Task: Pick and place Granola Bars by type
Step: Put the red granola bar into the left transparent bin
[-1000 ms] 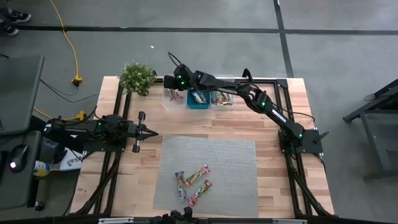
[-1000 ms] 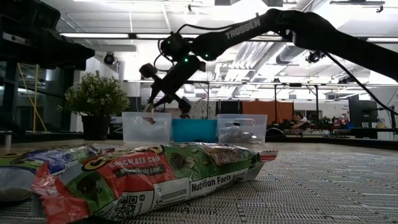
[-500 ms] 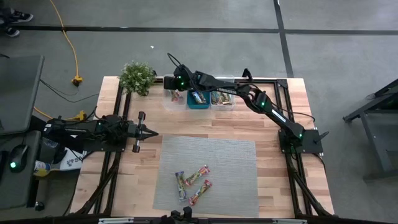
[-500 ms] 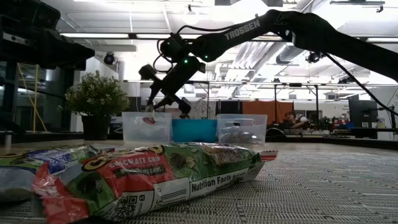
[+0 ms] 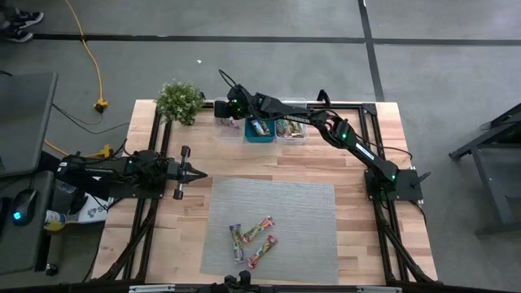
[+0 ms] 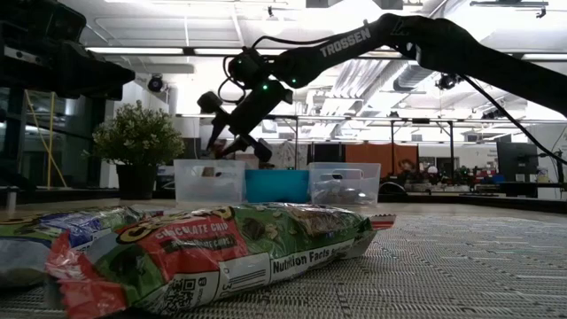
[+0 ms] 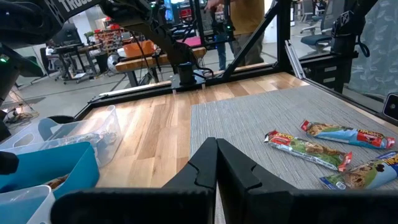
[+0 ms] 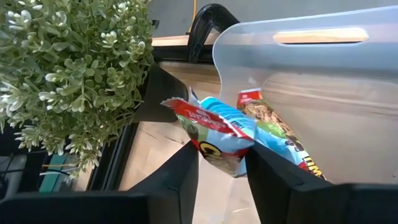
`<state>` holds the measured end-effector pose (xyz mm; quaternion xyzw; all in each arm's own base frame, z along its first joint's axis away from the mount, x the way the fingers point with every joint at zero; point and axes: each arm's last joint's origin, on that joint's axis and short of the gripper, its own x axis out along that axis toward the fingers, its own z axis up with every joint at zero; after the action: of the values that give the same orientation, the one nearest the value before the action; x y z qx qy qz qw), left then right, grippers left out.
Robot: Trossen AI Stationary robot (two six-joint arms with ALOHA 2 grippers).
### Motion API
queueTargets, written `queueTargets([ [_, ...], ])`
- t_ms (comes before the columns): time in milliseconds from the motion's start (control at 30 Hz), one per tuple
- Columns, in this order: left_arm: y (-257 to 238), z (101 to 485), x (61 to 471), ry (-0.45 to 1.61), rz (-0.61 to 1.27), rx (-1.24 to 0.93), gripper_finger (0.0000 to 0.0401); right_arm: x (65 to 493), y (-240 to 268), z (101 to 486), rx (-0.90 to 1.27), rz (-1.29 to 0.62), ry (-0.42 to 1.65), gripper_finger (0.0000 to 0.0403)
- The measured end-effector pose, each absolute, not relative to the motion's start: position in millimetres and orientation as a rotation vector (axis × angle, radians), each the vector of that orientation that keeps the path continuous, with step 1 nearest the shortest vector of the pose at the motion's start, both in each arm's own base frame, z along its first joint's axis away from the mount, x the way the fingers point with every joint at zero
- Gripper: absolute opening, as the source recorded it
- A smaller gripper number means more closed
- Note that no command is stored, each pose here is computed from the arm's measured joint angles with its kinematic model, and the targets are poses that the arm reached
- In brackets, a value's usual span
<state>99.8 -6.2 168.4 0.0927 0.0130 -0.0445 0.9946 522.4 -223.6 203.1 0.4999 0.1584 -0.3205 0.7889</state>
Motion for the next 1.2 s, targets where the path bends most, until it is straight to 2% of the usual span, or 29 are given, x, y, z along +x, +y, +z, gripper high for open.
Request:
queueTargets([
  [500, -6, 168, 100, 0.026, -0.089, 0.186, 0.0001, 522, -227, 205, 1.025, -0.654, 0.349, 0.0162],
  [733, -6, 168, 100, 0.026, -0.089, 0.186, 0.0001, 527, -230, 217, 1.000, -0.425, 0.305, 0.0176],
  [900, -6, 168, 100, 0.026, -0.089, 0.186, 0.0001, 529, -220, 225, 0.922, -0.277, 0.348, 0.0176],
  [1200, -6, 168, 100, 0.026, -0.089, 0.186, 0.0001, 509, -187, 264, 0.674, -0.139, 0.558, 0.0176],
])
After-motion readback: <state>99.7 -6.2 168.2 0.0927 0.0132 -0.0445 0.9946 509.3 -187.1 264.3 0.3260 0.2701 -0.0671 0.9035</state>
